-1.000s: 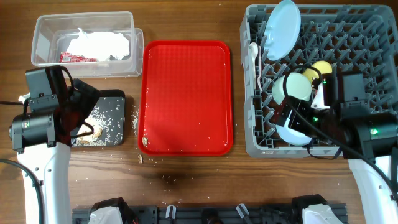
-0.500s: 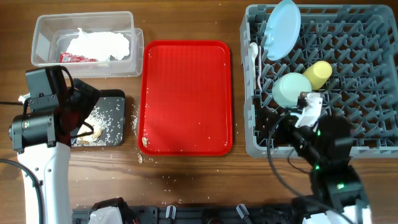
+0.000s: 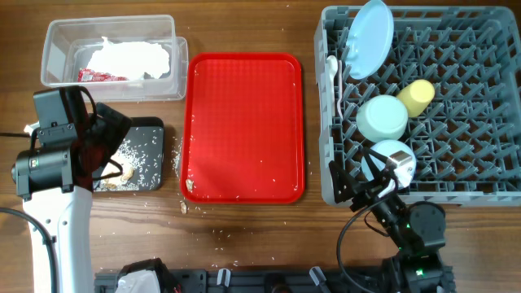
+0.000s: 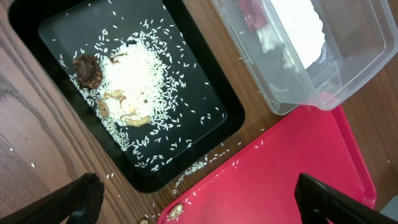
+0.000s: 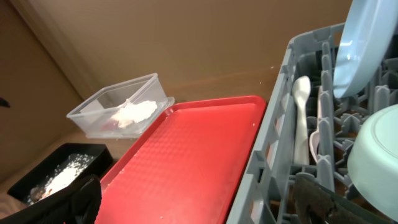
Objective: Sort waste into correct bins and load items into the dishwasher rack
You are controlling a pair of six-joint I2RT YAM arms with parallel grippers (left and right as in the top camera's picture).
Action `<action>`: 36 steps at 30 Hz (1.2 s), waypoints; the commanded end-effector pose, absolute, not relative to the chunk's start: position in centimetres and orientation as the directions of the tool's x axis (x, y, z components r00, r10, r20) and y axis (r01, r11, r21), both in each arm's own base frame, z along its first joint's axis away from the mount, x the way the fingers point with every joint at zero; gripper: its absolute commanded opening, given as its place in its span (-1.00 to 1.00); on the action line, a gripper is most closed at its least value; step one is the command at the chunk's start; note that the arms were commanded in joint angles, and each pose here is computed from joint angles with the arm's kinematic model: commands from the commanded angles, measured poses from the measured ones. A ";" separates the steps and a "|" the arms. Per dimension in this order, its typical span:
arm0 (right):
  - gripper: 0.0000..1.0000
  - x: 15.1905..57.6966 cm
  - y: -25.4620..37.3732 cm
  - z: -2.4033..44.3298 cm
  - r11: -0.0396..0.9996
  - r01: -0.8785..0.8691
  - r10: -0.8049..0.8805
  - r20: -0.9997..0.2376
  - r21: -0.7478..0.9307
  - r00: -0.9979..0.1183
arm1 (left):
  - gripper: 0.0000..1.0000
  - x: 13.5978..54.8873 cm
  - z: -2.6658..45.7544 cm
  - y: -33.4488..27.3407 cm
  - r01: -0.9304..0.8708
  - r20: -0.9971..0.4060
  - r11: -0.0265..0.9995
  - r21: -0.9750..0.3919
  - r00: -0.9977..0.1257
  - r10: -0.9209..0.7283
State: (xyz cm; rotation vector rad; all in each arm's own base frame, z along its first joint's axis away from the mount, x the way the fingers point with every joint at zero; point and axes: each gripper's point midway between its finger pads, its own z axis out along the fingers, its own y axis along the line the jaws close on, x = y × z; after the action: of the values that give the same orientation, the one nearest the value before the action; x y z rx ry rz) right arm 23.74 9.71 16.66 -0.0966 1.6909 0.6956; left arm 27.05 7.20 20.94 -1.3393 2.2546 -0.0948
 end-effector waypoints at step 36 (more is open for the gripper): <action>0.99 24.6 0.9 17.7 0.986 -0.085 0.144 -0.990 0.144 -0.003 | 1.00 27.0 21.2 7.4 -0.797 -0.401 0.519 -0.309 -0.385 -0.831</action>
State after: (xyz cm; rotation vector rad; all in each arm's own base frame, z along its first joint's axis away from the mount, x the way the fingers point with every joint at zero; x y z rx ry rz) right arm 24.59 1.77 17.47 -0.0509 1.5761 0.1575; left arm 27.05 7.20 20.94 -1.3393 2.2546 -0.0948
